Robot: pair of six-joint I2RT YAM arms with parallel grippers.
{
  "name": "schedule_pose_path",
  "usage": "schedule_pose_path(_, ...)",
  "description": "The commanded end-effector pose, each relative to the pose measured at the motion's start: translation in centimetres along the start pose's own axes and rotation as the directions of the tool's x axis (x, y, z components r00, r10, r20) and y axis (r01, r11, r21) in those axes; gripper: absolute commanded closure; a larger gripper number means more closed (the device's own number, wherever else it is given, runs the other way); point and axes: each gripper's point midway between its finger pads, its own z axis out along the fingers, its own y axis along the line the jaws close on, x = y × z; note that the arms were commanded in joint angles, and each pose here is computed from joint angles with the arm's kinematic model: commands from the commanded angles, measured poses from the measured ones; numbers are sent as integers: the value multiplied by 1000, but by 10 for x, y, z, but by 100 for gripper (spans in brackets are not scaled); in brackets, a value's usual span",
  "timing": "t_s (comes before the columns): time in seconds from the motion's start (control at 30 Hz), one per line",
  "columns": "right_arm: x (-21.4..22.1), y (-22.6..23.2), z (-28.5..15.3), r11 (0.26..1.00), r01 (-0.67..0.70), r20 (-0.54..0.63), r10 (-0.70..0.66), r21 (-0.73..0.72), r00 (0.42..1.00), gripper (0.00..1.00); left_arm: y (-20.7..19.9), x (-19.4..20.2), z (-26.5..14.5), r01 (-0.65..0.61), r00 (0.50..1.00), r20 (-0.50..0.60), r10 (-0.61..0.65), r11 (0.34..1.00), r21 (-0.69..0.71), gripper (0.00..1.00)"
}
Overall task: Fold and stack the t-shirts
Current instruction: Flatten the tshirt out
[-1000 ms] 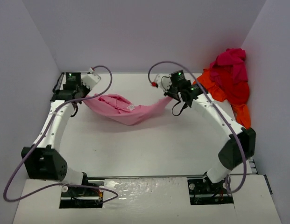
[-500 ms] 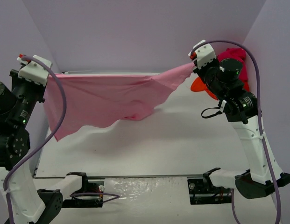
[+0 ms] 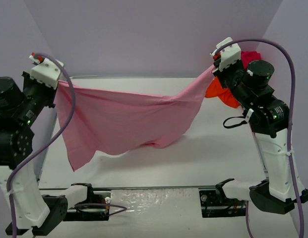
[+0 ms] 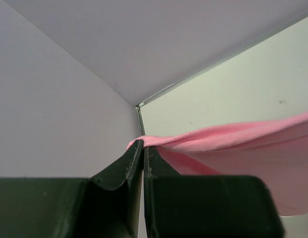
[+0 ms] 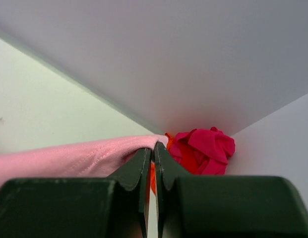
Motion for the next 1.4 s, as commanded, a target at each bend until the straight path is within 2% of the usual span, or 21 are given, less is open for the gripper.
schedule_pose_path(0.0, 9, -19, 31, 985, -34, 14, 32, 170, 999, 100, 16, 14, 47, 17, 999, -43, -21, 997, -78, 100)
schedule_pose_path(0.07, 27, -22, 40, 974, -21, -36, 30, 225, 999, 100, 28, 30, 57, 15, 994, -107, -31, 988, -155, 100)
schedule_pose_path(0.13, 33, -23, 42, 968, -15, -46, 27, 250, 999, 100, 47, 31, 57, -2, 994, -106, -27, 964, -265, 100)
schedule_pose_path(0.23, 10, -31, 28, 965, -60, 38, 52, 254, 998, 100, 57, 15, 39, -6, 1000, -31, -4, 947, -320, 100)
schedule_pose_path(0.33, -26, -51, 1, 952, -132, 142, 95, 277, 985, 100, 75, -13, 7, 36, 998, 57, -15, 917, -398, 100)
schedule_pose_path(0.5, -68, -81, -44, 933, -194, 272, 110, 303, 956, 100, 92, -36, -42, 97, 989, 143, -30, 869, -485, 100)
schedule_pose_path(0.7, -97, -103, -100, 919, -248, 385, 119, 306, 915, 100, 97, -73, -111, 166, 952, 306, -3, 844, -510, 100)
schedule_pose_path(0.93, -117, -86, -159, 957, -225, 473, 116, 181, 874, 100, 70, -92, -180, 197, 896, 444, 13, 884, -423, 100)
schedule_pose_path(1.1, -110, -80, -199, 962, -187, 477, 71, 199, 876, 100, 50, -76, -226, 226, 877, 480, -2, 884, -410, 100)
schedule_pose_path(1.27, -104, -70, -220, 972, -136, 462, 32, 192, 886, 100, 31, -60, -250, 218, 866, 500, 7, 894, -390, 100)
schedule_pose_path(1.37, -103, -68, -223, 975, -112, 446, 14, 194, 895, 100, 26, -51, -241, 209, 884, 467, -11, 903, -375, 100)
